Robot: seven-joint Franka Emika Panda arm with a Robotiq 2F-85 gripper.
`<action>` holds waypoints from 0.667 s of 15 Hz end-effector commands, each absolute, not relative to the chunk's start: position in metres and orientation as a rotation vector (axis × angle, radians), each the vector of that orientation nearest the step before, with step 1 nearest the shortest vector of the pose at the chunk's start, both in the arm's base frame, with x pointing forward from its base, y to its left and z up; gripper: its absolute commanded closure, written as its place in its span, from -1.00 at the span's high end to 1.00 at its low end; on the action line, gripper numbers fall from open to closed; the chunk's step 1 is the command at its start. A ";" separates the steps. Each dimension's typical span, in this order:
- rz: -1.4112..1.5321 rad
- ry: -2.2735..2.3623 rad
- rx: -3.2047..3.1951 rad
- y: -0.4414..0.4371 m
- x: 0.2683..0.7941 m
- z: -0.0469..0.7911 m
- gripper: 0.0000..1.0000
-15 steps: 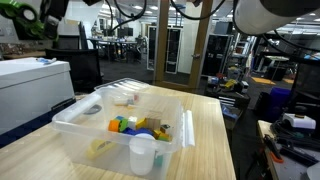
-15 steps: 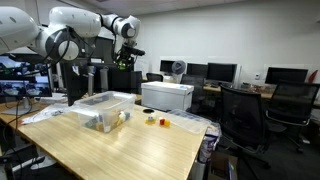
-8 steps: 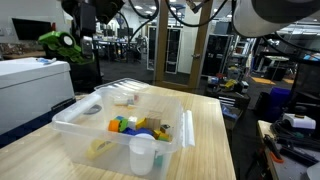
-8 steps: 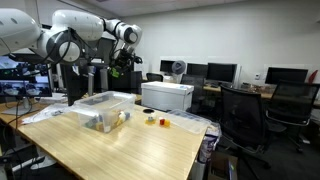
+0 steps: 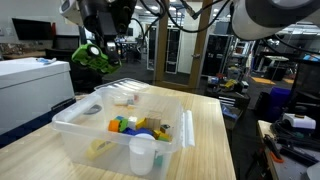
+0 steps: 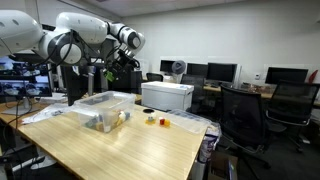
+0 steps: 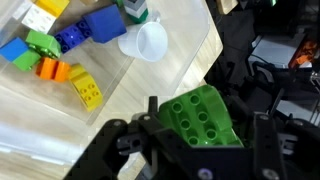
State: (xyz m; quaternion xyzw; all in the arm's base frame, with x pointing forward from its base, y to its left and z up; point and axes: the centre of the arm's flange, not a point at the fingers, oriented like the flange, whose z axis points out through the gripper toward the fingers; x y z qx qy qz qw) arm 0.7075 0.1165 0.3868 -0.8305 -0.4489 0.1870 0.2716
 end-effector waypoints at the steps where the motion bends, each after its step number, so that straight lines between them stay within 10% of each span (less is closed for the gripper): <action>1: 0.658 -1.042 -2.218 0.106 0.701 0.368 -0.09; 10: 0.855 -0.739 -2.228 0.114 0.700 0.339 -0.09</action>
